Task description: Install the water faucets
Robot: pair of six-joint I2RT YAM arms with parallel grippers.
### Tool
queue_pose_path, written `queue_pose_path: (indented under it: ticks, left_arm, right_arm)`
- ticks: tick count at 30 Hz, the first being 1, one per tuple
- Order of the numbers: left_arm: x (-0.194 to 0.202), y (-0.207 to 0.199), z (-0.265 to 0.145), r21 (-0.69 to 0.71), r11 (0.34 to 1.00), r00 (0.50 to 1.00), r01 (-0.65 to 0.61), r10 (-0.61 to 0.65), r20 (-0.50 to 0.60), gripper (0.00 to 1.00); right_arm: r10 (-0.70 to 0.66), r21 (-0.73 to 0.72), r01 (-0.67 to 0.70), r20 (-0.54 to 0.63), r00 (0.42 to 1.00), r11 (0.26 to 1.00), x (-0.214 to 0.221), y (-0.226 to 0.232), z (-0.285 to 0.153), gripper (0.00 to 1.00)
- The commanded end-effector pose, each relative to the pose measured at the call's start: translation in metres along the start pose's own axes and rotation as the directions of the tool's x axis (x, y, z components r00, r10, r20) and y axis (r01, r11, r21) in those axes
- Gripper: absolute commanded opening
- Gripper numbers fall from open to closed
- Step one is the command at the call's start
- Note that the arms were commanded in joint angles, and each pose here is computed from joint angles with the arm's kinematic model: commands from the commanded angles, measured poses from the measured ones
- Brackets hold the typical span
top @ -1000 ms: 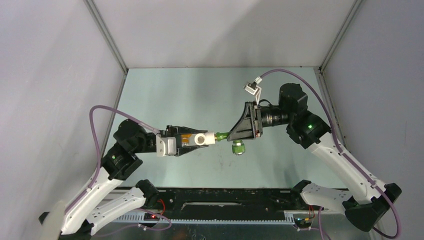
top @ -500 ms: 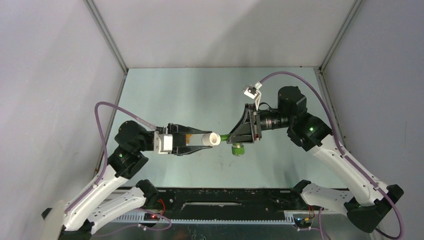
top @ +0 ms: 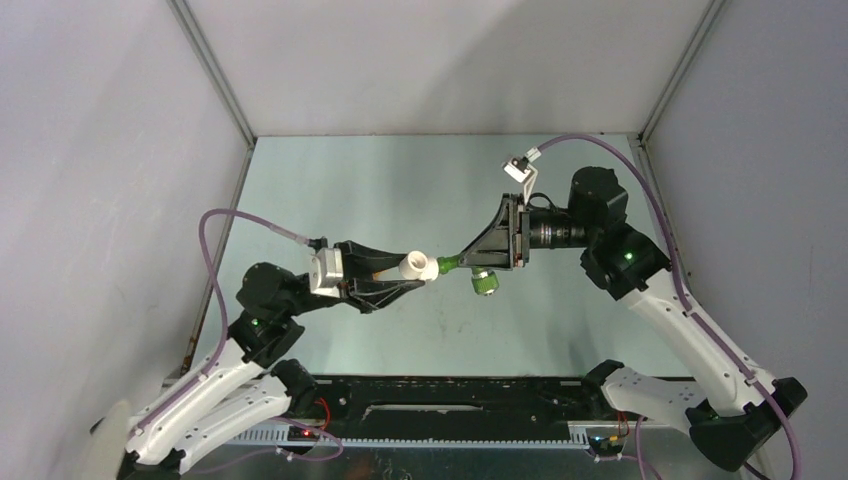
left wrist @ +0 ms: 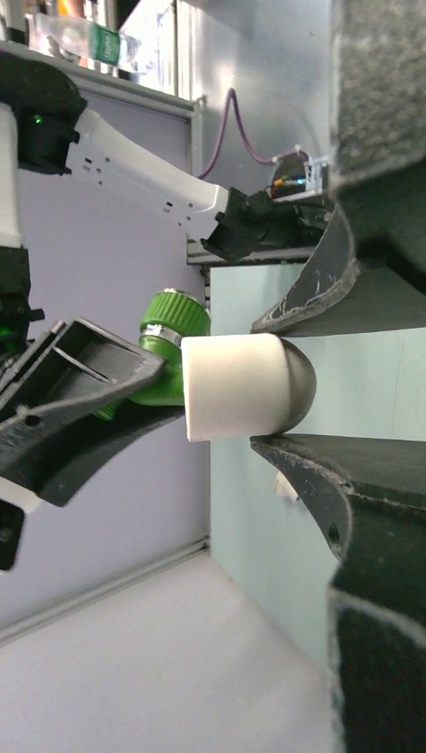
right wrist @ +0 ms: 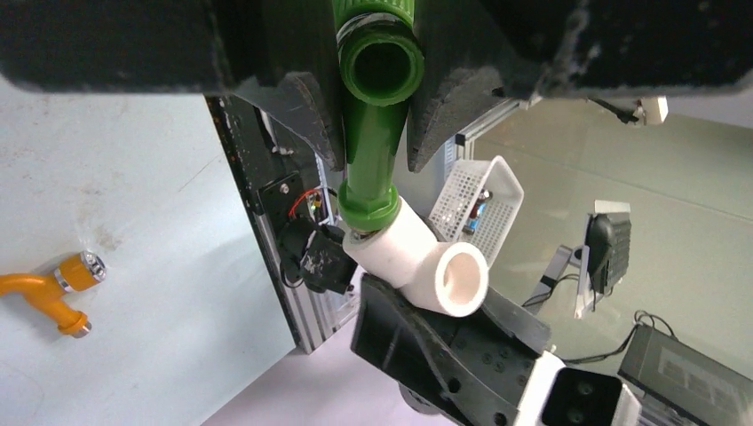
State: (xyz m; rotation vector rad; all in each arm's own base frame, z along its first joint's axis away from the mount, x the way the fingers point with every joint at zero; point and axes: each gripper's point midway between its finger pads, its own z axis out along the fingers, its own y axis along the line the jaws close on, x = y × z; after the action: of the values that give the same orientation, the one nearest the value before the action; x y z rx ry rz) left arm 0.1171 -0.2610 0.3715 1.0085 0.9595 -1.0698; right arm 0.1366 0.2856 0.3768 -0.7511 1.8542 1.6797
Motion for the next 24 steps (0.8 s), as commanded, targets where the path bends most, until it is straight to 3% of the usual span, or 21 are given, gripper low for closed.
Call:
queue_pose_path:
  ticks: [1,6,12,18,24]
  left_arm:
    - [0.014,0.014,-0.001,-0.126,0.969,0.977,0.211,-0.204,0.061,0.0]
    - [0.013,0.016,-0.006,-0.146,0.941,0.944,0.304,-0.277,0.177,0.0]
    - [0.037,0.038,-0.017,-0.295,0.823,0.871,0.485,-0.426,0.245,0.0]
    - [0.039,0.031,-0.014,-0.25,0.815,0.848,0.523,-0.47,0.244,0.0]
    - [0.024,0.032,-0.023,-0.213,0.784,0.789,0.584,-0.486,0.376,0.0]
  right_arm:
    - [-0.077,-0.121,0.085,0.068,0.995,0.989,-0.016,0.036,-0.009,0.0]
    - [-0.067,-0.118,0.074,0.065,0.996,0.99,-0.014,0.033,-0.008,0.0]
    - [-0.061,-0.111,0.067,0.057,0.997,0.992,-0.013,0.028,-0.008,0.0]
    - [-0.051,-0.109,0.055,0.036,0.998,0.993,-0.009,0.022,-0.006,0.0]
    - [-0.074,-0.109,0.081,0.067,0.995,0.991,-0.015,0.026,-0.01,0.0]
